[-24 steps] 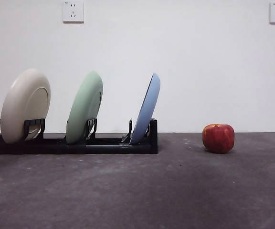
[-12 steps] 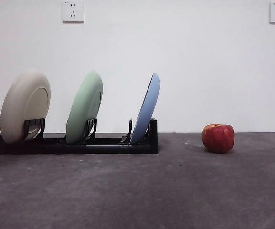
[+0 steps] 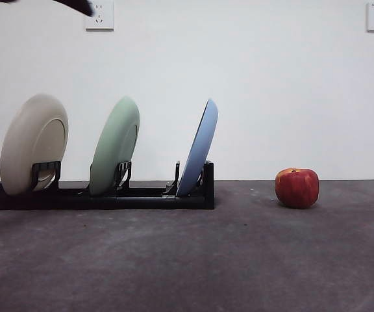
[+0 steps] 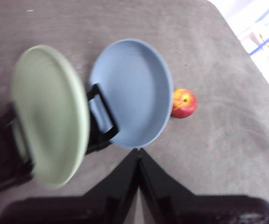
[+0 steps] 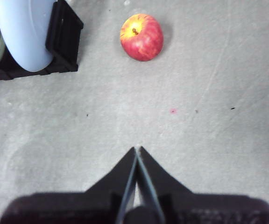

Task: Take the blue plate from the plate rack,put the plate on the table,take the apple from the table,put the apple in the plate

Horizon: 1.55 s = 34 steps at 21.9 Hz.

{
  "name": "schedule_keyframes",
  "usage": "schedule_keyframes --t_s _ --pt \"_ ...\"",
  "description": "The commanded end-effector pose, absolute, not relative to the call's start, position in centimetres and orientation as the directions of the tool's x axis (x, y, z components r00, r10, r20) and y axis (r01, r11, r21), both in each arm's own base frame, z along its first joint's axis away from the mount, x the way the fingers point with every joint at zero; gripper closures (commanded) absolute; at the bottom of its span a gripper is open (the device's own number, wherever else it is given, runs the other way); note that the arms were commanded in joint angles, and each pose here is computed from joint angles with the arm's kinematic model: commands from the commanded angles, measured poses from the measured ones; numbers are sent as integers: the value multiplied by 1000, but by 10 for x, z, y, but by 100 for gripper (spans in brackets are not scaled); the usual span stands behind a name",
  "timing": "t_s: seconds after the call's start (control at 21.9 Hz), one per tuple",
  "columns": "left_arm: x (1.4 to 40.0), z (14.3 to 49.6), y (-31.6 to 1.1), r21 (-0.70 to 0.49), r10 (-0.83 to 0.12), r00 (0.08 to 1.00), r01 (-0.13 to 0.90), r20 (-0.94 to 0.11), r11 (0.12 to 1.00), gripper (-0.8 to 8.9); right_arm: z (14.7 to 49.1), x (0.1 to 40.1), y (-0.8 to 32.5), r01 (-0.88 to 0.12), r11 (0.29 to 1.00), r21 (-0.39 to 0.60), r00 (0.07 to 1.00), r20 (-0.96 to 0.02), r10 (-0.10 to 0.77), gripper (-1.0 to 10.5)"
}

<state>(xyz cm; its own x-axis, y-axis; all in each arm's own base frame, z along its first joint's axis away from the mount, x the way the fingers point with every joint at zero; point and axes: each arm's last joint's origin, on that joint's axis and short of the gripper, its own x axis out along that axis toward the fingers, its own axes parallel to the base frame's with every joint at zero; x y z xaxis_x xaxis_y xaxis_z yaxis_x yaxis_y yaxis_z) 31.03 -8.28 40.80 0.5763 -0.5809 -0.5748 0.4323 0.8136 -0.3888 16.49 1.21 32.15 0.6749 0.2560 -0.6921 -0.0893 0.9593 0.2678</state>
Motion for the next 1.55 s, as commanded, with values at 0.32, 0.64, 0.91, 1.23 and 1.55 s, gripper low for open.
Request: schedule_keyframes --t_s 0.32,0.64,0.91,1.23,1.55 --pt "375 382 -168 -418 -670 434 543 -602 728 819 317 174 14 -80 942 327 644 -704 299 946" --pt "411 334 -208 -456 -680 364 533 -637 713 802 311 182 14 -66 940 335 614 -729 303 946" --pt "421 315 -216 -464 -677 349 524 -648 714 560 310 182 14 -67 939 337 611 -730 306 946" --pt "414 309 -243 -362 -614 419 539 -669 761 562 310 182 14 -65 939 337 606 -734 305 946" --pt "417 299 -249 -315 -557 450 506 -698 803 644 309 180 14 -57 940 337 588 -750 304 946"
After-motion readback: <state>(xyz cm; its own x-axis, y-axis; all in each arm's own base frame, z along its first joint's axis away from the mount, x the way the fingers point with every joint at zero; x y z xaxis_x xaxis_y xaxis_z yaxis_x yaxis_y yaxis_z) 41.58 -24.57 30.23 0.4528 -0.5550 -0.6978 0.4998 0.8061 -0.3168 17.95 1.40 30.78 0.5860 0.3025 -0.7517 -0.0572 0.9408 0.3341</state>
